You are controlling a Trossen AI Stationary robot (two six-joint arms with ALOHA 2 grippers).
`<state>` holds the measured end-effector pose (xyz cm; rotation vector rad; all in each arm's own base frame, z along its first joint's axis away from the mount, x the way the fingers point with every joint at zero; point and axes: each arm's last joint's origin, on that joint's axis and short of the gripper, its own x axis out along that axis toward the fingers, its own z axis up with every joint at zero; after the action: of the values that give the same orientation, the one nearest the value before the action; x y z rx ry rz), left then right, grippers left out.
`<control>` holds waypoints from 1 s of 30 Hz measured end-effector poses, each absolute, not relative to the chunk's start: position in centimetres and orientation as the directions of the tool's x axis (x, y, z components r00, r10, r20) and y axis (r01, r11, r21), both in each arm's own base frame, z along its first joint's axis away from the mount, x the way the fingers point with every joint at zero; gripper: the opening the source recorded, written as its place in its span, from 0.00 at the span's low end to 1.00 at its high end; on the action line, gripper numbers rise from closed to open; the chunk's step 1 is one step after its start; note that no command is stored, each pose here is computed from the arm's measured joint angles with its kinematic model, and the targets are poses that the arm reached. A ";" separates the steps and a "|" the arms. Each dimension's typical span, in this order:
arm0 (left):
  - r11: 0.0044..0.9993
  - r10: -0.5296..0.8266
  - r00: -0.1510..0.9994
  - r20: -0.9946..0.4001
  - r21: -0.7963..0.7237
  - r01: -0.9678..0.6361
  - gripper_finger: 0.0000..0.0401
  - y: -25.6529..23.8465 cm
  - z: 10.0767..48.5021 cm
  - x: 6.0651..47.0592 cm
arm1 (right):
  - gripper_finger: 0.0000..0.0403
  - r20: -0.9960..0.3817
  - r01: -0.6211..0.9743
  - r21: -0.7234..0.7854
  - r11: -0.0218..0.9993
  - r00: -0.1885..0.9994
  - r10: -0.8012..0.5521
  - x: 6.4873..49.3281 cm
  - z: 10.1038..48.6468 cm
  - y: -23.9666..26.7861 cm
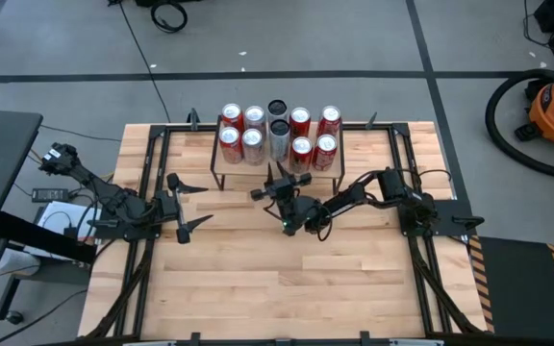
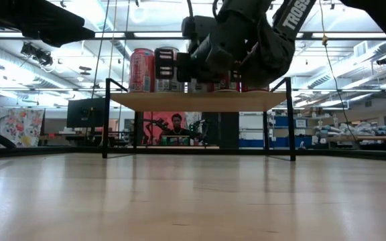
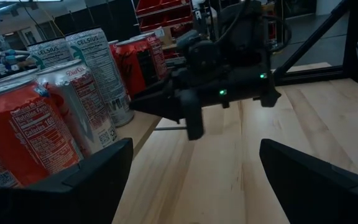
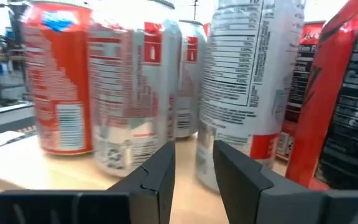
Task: Place canned beverage on shelf
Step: Adjust the bottom white soda can on the shelf, then adjust the bottom red and black soda can on the shelf
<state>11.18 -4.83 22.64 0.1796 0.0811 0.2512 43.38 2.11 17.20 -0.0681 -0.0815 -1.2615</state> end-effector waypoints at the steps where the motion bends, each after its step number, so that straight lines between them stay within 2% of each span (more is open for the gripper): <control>1: 0.953 0.254 0.965 -0.057 0.187 -0.240 0.90 -4.8 22.6 11.2 | 0.29 0.101 0.950 0.003 0.311 0.309 -0.946 43.3 17.3 2.5; 5: 0.951 0.254 0.965 -0.069 0.200 -0.236 0.90 -4.8 22.5 11.2 | 0.29 0.112 0.931 0.092 0.352 0.342 -0.933 43.1 18.5 5.2; 10: 0.957 0.224 0.971 -0.080 0.208 -0.204 0.90 -4.9 22.7 11.1 | 0.29 0.086 0.926 -0.064 0.372 0.376 -0.922 42.8 21.9 9.4; 13: 0.968 0.183 0.980 -0.074 0.189 -0.166 0.90 -5.0 23.7 11.1 | 0.28 0.098 0.912 -0.083 0.401 0.408 -0.908 42.0 24.2 10.7; 21: 0.983 0.099 0.994 -0.054 0.159 -0.089 0.90 -4.9 25.3 10.7 | 0.20 0.206 0.850 -0.116 0.513 0.526 -0.825 40.3 28.4 10.7; 25: 0.987 0.098 0.995 -0.015 0.128 -0.095 0.90 -4.5 26.3 10.1 | 0.17 0.152 0.807 -0.182 0.562 0.587 -0.795 40.2 30.3 9.8; 27: 0.989 0.097 0.995 0.008 0.108 -0.097 0.90 -4.4 26.9 9.9 | 0.15 0.100 0.746 -0.195 0.637 0.661 -0.744 40.0 31.1 9.1; 30: 0.992 0.098 0.995 0.036 0.082 -0.100 0.90 -4.1 27.8 9.5 | 0.13 -0.003 0.574 -0.121 0.810 0.816 -0.578 39.6 33.0 7.5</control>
<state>9.54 -4.14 27.85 0.0837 -0.0320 0.0992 39.57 7.53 33.02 -0.1164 0.0405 -0.6159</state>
